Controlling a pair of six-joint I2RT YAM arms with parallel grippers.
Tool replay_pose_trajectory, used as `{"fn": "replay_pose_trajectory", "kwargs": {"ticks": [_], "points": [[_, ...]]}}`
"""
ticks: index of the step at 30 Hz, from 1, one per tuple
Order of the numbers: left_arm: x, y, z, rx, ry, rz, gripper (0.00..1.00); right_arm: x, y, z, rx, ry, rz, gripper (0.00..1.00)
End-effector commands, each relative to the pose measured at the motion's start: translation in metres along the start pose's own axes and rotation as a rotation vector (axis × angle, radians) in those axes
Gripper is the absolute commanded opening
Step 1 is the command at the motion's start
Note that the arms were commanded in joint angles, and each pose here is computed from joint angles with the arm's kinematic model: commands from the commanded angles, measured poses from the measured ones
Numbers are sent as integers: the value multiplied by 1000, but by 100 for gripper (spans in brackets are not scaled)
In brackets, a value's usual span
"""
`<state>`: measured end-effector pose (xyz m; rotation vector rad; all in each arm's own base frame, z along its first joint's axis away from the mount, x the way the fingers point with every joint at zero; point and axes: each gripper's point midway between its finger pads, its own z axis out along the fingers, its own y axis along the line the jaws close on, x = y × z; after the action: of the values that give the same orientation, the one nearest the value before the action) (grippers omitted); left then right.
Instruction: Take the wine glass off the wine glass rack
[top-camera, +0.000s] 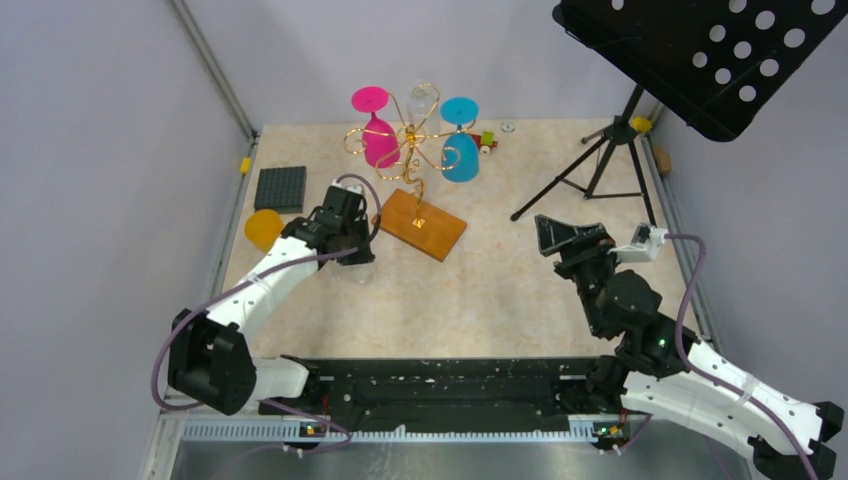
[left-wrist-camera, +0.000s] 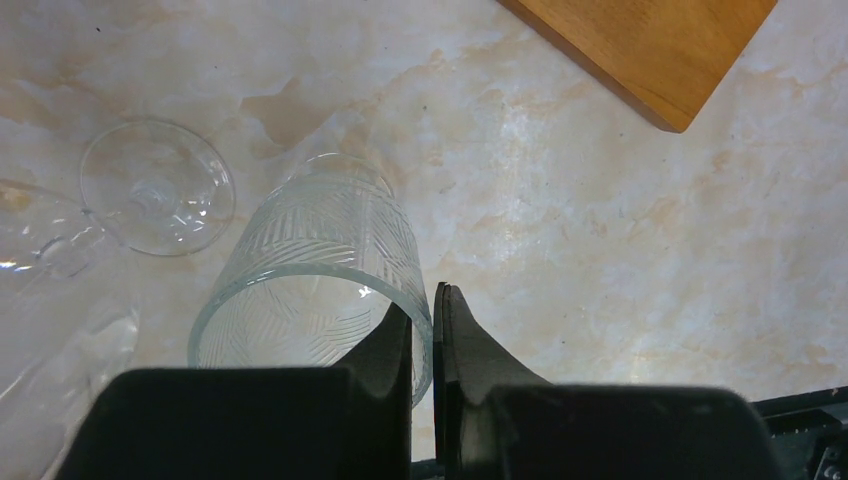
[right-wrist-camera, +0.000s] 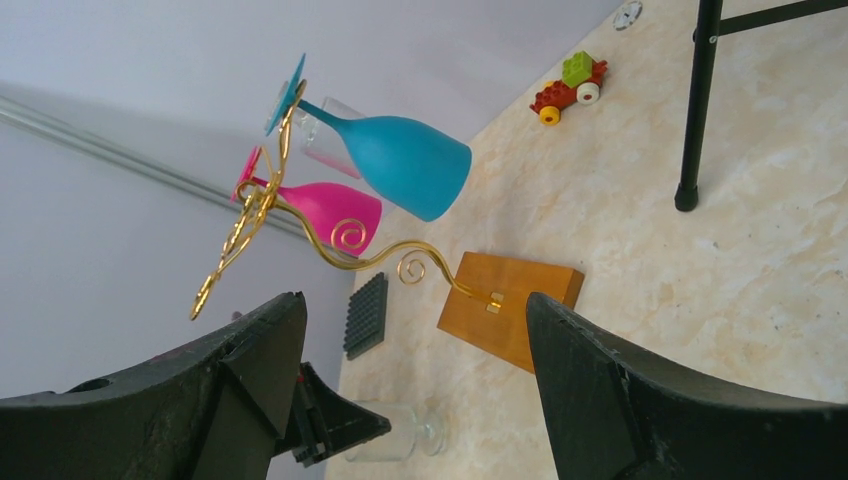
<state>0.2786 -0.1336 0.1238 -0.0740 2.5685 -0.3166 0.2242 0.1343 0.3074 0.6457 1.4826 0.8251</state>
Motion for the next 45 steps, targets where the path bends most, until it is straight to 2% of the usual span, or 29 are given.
{"fn": "replay_pose_trajectory", "kwargs": {"ticks": [1,9,16,20,23,26,31,33,37,45], "points": [[-13,-3,10,-8,-45,-18,6,-12,2,-2,4,-33,48,82],[-11,-7,9,12,-31,-22,25,-10,-5,-4,27,-23,70,81],[-34,-19,-29,65,-118,-17,47,-6,-3,-3,29,-9,73,81],[-46,-35,-57,155,-172,-9,57,1,5,-1,8,22,58,81],[-54,-41,-74,194,-230,-3,63,5,29,3,-83,45,50,81],[-67,-40,-90,201,-322,8,71,7,79,8,-266,79,15,81],[-84,-28,-111,137,-426,-12,79,23,133,44,-333,181,-90,81],[-88,-27,-118,138,-450,-16,90,17,148,60,-366,183,-75,81],[-92,-26,-132,143,-490,-22,92,-6,163,95,-363,161,-13,76],[-91,-28,-178,225,-632,-21,93,-14,143,153,-230,166,-26,71]]}}
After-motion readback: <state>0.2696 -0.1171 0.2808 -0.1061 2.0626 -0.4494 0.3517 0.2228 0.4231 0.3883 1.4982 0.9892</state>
